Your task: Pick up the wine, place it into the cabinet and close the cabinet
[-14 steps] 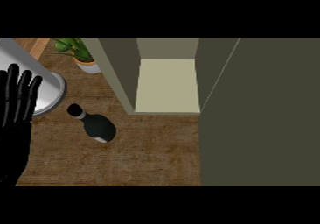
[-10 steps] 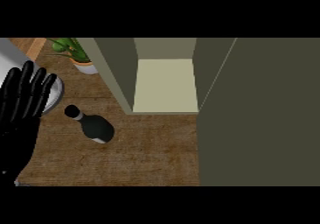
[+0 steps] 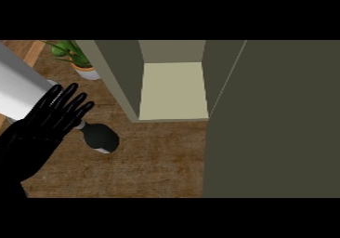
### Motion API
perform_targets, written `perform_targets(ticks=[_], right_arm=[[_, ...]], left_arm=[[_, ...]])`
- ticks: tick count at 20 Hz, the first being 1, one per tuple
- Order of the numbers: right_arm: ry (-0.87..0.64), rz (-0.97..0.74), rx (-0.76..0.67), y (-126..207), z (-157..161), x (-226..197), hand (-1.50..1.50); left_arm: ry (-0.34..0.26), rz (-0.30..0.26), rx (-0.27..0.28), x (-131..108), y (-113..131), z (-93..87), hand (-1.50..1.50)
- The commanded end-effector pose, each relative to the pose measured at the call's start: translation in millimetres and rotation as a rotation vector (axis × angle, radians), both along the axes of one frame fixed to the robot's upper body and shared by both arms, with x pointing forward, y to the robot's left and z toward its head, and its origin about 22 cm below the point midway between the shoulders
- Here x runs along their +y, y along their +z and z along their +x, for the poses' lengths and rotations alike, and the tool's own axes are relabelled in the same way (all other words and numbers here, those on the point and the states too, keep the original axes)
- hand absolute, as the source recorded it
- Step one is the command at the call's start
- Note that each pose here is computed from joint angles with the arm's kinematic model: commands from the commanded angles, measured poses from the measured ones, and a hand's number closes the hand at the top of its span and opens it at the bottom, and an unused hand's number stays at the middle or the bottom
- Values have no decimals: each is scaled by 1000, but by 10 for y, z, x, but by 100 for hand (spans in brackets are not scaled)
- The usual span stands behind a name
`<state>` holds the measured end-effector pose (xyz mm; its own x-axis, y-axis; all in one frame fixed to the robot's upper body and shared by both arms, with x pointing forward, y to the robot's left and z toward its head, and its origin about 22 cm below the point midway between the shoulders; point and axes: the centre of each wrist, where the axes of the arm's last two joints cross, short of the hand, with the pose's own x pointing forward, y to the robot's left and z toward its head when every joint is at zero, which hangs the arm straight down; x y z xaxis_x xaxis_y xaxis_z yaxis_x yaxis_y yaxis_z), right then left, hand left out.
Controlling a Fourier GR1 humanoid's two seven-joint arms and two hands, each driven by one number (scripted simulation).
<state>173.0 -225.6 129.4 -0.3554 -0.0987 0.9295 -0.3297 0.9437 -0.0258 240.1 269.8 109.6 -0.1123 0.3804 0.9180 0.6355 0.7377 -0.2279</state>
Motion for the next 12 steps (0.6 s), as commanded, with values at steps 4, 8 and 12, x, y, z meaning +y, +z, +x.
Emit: perform_targets(ticks=[4,8,12], right_arm=[[71,13,39,428,-546,-19,-150],[50,44,43,471,-637,-49,-150],[94,29,58,580,-789,-62,-150]], left_arm=[[-104,-56,91,648,470,142,-150],[-139,-57,108,884,760,62,-150],[-128,-71,116,972,940,143,-150]])
